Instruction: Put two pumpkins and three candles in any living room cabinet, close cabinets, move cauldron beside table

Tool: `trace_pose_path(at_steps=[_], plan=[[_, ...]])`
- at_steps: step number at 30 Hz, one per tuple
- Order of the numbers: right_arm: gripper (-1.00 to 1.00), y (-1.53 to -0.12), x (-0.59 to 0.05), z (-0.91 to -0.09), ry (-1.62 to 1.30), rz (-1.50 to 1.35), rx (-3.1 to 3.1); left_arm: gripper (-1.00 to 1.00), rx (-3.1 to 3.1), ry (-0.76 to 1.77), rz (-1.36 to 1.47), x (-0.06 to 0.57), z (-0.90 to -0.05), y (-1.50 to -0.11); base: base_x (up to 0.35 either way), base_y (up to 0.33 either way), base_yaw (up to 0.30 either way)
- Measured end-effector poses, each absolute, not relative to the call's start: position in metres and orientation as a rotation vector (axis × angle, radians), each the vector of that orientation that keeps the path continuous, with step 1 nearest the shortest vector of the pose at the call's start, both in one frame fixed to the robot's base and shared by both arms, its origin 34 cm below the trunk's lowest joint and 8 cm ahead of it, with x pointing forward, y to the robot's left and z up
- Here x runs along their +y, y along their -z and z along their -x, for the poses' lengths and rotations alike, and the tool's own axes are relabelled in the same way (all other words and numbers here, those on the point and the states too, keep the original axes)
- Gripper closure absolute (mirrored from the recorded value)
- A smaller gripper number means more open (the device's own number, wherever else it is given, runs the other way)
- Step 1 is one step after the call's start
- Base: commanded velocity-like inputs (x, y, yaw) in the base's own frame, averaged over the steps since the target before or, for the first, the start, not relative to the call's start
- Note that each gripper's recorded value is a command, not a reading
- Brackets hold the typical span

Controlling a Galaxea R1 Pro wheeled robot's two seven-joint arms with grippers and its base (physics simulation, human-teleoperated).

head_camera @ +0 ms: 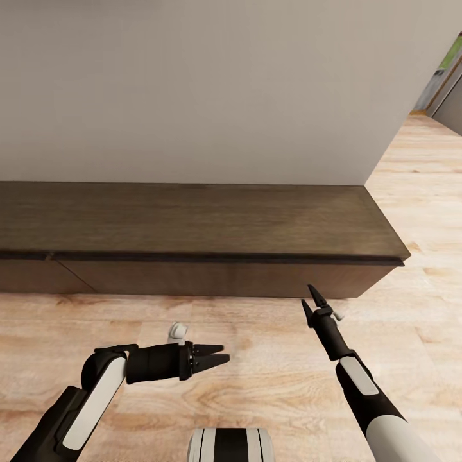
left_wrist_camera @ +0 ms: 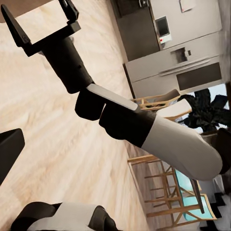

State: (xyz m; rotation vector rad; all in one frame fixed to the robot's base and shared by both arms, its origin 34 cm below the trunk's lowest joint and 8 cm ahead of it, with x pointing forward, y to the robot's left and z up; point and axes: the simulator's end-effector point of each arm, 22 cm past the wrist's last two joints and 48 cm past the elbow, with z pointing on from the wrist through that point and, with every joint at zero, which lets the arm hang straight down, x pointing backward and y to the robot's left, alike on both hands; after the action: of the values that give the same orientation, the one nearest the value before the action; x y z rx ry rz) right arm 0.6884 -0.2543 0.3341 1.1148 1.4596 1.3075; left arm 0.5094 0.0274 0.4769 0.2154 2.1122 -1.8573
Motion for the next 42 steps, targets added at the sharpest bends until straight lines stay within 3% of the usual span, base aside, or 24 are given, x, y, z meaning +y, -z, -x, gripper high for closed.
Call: trace_pose_path(at_steps=[42], plan=[[-1.00, -0.341, -0.260, -0.689, -1.328, -1.139, 1.391, -1.00, 2.034, 1.853, -0.162, 0.053, -0.526, -0.491, 0.073, 0.000, 0.000]])
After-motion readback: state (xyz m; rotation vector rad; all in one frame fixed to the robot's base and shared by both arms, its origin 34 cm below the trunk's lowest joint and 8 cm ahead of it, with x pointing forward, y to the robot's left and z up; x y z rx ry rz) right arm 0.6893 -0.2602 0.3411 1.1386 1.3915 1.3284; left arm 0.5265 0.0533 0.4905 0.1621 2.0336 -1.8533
